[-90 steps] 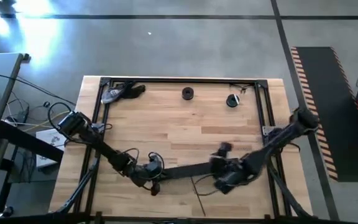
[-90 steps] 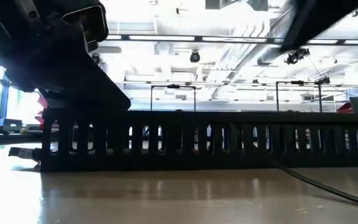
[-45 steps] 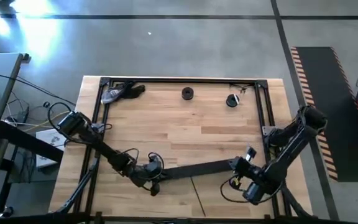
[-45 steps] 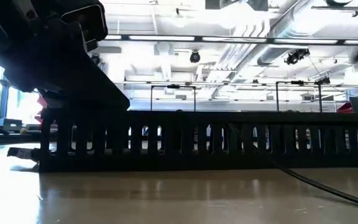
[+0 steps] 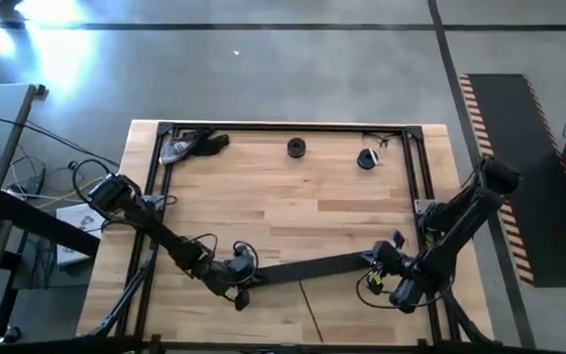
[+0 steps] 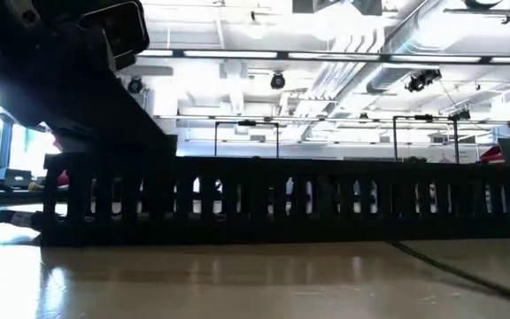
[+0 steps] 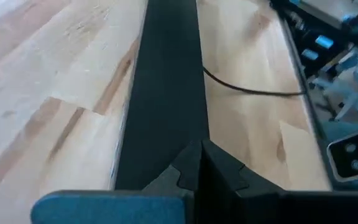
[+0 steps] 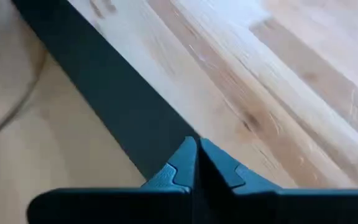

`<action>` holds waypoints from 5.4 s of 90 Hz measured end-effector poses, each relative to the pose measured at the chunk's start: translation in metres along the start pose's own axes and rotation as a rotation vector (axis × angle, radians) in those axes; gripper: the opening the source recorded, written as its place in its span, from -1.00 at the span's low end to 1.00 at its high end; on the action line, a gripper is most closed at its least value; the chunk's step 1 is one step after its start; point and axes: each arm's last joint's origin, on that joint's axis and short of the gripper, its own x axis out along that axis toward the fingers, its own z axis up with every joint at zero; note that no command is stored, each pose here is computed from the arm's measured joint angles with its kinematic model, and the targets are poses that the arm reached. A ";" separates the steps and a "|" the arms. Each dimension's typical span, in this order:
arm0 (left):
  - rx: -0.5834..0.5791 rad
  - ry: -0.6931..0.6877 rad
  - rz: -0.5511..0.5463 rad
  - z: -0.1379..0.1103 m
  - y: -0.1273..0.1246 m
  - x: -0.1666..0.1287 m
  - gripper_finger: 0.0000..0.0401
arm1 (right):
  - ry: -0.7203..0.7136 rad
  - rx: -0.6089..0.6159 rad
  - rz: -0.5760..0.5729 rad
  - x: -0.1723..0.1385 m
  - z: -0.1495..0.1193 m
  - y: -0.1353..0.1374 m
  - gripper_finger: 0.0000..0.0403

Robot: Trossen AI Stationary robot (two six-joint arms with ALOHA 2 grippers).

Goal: Ziptie cables
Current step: Close the black cable duct, then return to Home Position

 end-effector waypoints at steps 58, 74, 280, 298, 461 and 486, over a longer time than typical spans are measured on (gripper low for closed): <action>0.004 0.035 0.167 0.018 0.025 -0.004 -1.00 | -0.094 0.107 0.136 0.064 -0.034 -0.006 -1.00; 0.030 0.080 0.257 0.024 0.044 0.000 -1.00 | -0.146 0.073 0.025 0.077 -0.021 -0.019 -1.00; 0.070 -0.639 -0.102 0.015 0.165 -0.173 -1.00 | -0.609 0.081 0.695 0.027 0.021 -0.175 -1.00; 0.158 -0.605 -0.072 0.012 0.166 -0.171 -1.00 | -0.654 0.074 0.705 0.031 0.020 -0.174 -1.00; 0.142 -0.598 -0.074 0.012 0.166 -0.171 -1.00 | -0.671 0.044 0.674 0.032 0.020 -0.174 -1.00; 0.142 -0.598 -0.073 0.012 0.166 -0.171 -1.00 | -0.671 0.043 0.674 0.032 0.020 -0.174 -1.00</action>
